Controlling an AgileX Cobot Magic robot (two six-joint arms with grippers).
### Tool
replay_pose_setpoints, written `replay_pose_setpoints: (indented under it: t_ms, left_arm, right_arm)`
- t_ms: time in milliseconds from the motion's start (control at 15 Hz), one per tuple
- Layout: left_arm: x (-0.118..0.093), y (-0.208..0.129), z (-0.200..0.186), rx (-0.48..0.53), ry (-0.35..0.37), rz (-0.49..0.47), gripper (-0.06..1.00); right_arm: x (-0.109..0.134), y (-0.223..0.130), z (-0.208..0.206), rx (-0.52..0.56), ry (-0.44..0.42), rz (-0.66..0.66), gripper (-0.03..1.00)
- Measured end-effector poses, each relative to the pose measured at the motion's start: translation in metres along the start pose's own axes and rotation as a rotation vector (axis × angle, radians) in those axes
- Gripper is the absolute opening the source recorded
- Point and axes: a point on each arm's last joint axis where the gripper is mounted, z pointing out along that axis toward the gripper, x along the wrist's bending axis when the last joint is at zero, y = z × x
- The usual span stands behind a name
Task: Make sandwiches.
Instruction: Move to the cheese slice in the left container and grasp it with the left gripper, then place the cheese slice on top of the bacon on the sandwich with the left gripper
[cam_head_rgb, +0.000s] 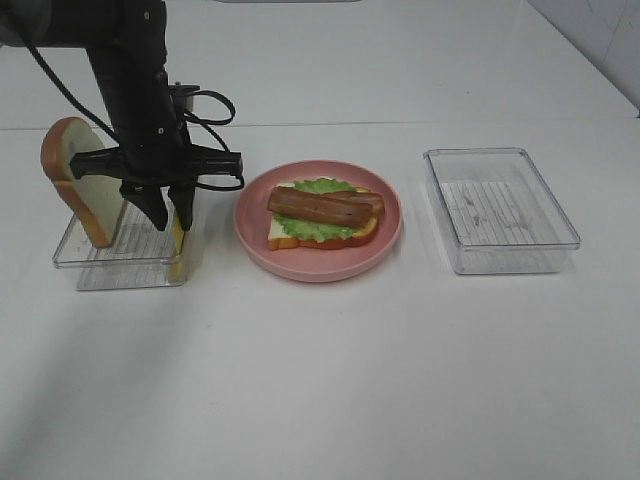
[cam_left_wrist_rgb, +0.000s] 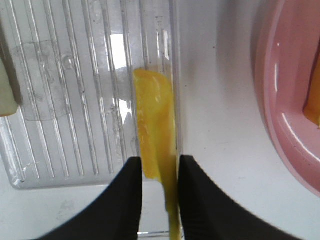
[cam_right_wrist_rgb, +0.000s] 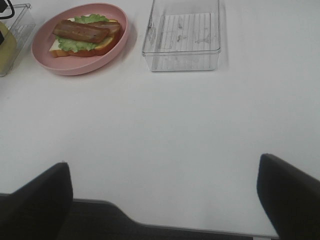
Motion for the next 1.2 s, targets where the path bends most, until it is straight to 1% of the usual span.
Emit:
replay_pose_setpoints:
  t_ms: [67,200,267,533,667,800,867,1000,1067,1200]
  left_arm:
    - [0.0,0.0,0.0,0.0,0.0,0.0,0.19]
    - [0.0,0.0,0.0,-0.003,-0.001,0.008,0.05]
    - [0.0,0.0,0.0,-0.005,-0.002,0.017,0.0]
    - [-0.001,0.001,-0.001,-0.007,-0.003,0.027,0.0]
    - [-0.002,0.003,-0.015,-0.032,-0.015,0.028,0.0]
    - [-0.004,0.005,-0.049,-0.074,-0.041,0.028,0.0]
    - [-0.008,0.004,-0.079,-0.111,-0.096,0.028,0.0]
    - [-0.018,0.005,-0.113,-0.167,-0.205,0.057,0.0]
    - [-0.022,0.006,-0.119,-0.179,-0.241,0.069,0.0]
    - [-0.041,0.006,-0.133,-0.229,-0.396,0.135,0.0]
  right_arm:
    - [0.0,0.0,0.0,0.0,0.0,0.0,0.95]
    - [0.0,0.0,0.0,0.0,0.0,0.0,0.95]
    - [0.0,0.0,0.0,0.0,0.0,0.0,0.95]
    - [0.0,0.0,0.0,0.0,0.0,0.0,0.95]
    - [0.0,0.0,0.0,0.0,0.0,0.0,0.95]
    - [0.0,0.0,0.0,0.0,0.0,0.0,0.95]
    - [0.0,0.0,0.0,0.0,0.0,0.0,0.95]
    - [0.0,0.0,0.0,0.0,0.0,0.0,0.95]
    - [0.0,0.0,0.0,0.0,0.0,0.0,0.95]
    - [0.0,0.0,0.0,0.0,0.0,0.0,0.95]
